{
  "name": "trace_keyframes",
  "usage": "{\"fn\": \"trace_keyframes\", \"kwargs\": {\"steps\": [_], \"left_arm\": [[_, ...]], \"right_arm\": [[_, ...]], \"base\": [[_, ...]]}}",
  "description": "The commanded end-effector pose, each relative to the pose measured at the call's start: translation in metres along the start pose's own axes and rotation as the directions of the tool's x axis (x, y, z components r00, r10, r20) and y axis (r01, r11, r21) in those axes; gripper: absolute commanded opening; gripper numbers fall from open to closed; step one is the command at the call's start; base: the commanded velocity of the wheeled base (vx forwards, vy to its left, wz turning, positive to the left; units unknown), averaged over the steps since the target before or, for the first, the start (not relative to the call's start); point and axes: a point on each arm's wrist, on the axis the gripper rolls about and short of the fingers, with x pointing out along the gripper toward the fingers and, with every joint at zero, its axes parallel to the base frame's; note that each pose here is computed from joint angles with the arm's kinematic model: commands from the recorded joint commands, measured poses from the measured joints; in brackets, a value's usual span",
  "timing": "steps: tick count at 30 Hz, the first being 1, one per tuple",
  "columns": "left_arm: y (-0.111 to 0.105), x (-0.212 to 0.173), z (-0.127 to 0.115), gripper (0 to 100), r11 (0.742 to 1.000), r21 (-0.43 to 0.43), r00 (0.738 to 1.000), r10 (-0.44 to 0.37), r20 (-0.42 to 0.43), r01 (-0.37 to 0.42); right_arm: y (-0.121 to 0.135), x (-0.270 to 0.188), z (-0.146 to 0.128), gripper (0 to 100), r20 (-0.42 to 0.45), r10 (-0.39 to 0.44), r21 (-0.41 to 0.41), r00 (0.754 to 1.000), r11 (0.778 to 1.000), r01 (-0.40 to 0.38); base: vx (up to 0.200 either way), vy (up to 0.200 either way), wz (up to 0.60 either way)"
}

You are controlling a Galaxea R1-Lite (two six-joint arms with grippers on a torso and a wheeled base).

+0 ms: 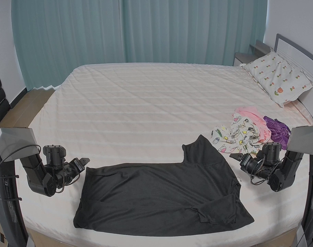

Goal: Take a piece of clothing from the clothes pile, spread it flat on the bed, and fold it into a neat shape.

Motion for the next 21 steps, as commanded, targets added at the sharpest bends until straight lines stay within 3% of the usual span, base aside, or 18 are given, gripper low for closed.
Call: {"fn": "trace_keyframes", "kwargs": {"steps": [1, 21], "left_arm": [[0.001, 0.000, -0.003, 100, 1.000, 0.002, 1.000, 0.005, -0.011, -0.005], [-0.010, 0.005, -0.031, 100, 0.999, 0.050, 0.996, -0.010, -0.087, 0.015]], "right_arm": [[0.001, 0.001, -0.001, 100, -0.004, 0.002, -0.002, 1.000, 1.000, -0.002], [0.002, 0.002, -0.004, 100, -0.012, 0.006, -0.007, 1.000, 1.000, -0.006]], "base": [[0.200, 0.000, 0.00], [0.000, 0.000, 0.00]]}}
